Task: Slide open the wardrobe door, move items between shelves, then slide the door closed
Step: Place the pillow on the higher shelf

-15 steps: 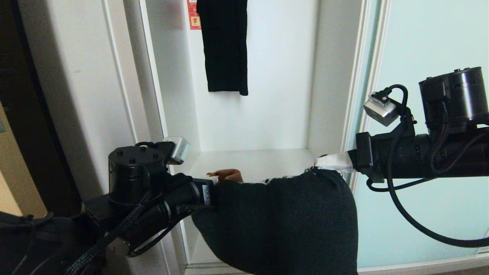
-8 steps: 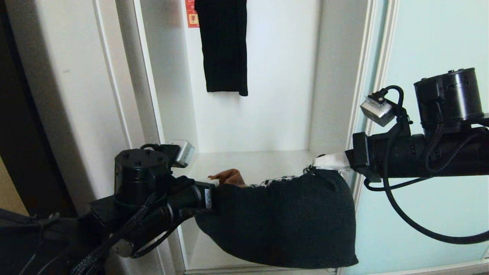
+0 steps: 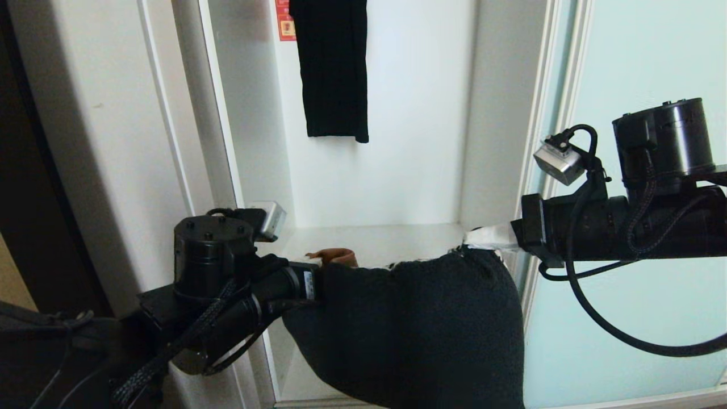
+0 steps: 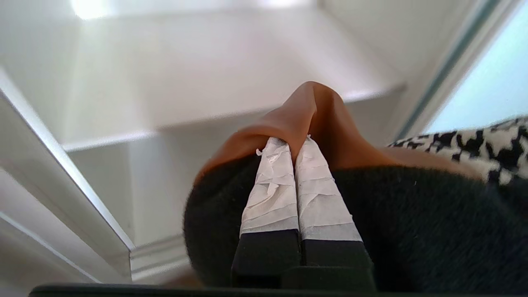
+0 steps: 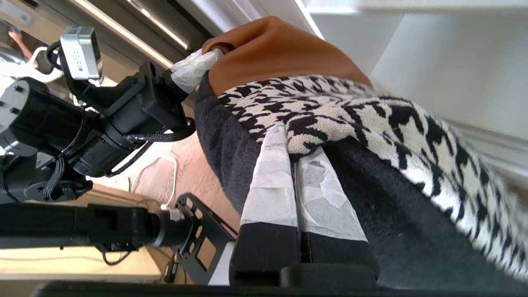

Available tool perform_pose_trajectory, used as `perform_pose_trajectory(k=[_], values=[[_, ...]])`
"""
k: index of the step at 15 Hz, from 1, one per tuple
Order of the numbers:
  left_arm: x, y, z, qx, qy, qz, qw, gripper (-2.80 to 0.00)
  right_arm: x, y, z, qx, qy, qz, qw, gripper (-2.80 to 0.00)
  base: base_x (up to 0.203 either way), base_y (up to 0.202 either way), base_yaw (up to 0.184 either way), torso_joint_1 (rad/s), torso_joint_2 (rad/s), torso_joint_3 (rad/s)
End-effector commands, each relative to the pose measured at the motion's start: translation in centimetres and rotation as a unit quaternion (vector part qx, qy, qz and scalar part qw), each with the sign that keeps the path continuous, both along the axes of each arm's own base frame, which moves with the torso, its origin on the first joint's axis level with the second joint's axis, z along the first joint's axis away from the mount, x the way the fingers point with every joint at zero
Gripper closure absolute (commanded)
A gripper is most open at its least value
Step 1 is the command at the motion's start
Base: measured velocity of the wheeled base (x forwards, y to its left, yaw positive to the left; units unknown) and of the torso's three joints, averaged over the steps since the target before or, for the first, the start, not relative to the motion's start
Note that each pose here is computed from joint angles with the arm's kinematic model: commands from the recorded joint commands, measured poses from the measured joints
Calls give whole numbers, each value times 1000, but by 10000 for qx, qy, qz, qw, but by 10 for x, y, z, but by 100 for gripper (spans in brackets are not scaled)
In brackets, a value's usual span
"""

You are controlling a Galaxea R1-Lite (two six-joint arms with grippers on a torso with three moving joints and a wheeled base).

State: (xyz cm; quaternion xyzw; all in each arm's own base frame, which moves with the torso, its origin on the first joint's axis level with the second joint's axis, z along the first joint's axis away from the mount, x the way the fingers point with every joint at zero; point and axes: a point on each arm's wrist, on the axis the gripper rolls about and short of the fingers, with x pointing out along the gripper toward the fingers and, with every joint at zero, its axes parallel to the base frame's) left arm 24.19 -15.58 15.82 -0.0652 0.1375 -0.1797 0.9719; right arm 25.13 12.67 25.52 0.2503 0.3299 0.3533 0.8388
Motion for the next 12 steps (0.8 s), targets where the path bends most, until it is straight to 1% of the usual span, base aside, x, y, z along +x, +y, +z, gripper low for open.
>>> perform_pose_trajectory(k=[1, 4, 7, 10, 11, 12], values=[[3, -1, 11, -132, -188, 49, 9997, 0, 2, 1, 10, 79, -140, -5, 9999, 0, 0, 0, 0, 0, 0, 0], [8, -4, 35, -358, -533, 76, 9979, 0, 8, 2, 36, 191, -472, -116, 9986, 0, 0, 0, 0, 0, 0, 0], [20, -5, 69, -597, -964, 305, 9931, 0, 17, 1, 73, 352, -881, -206, 9953, 0, 0, 0, 0, 0, 0, 0], [37, -2, 100, -697, -1173, 497, 9894, 0, 34, -1, 106, 484, -1259, -344, 9903, 0, 0, 0, 0, 0, 0, 0], [46, -2, 109, -743, -1266, 577, 9875, 0, 44, -1, 114, 507, -1350, -403, 9887, 0, 0, 0, 0, 0, 0, 0], [59, -2, 112, -761, -1323, 668, 9860, 0, 57, -1, 115, 502, -1394, -477, 9878, 0, 0, 0, 0, 0, 0, 0]])
